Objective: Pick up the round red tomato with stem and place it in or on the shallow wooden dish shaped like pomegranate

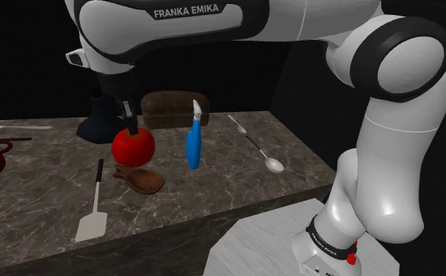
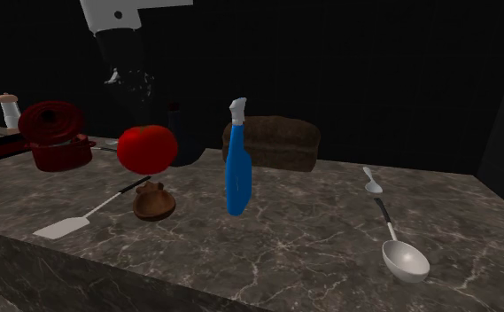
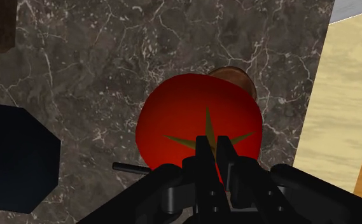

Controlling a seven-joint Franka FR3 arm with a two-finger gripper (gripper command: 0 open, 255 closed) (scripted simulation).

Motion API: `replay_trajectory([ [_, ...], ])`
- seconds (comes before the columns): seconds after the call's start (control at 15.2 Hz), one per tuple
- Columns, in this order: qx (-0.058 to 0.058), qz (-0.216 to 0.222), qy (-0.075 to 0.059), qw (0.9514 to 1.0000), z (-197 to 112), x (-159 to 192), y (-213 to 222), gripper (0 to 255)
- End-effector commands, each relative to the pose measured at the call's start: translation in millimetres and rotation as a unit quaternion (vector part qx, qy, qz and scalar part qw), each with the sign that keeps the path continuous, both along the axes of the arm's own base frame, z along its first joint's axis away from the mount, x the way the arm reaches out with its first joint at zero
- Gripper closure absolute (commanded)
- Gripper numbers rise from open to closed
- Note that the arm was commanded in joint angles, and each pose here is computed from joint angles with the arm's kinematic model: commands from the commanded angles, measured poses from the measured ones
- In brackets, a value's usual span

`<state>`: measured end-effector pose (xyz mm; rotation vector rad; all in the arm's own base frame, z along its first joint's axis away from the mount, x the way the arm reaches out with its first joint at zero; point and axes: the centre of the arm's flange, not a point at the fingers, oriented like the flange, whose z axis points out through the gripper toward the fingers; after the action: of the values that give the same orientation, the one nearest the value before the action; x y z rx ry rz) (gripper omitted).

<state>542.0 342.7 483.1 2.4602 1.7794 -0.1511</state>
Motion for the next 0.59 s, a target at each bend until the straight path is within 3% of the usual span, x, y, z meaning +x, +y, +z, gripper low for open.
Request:
replay_trajectory([
  [0.0, 0.0, 0.0, 0.0, 1.0, -9.8, -0.5, 1.1, 255],
  [0.53, 0.0, 0.0, 0.0, 1.0, -52.1, -0.5, 1.1, 255],
])
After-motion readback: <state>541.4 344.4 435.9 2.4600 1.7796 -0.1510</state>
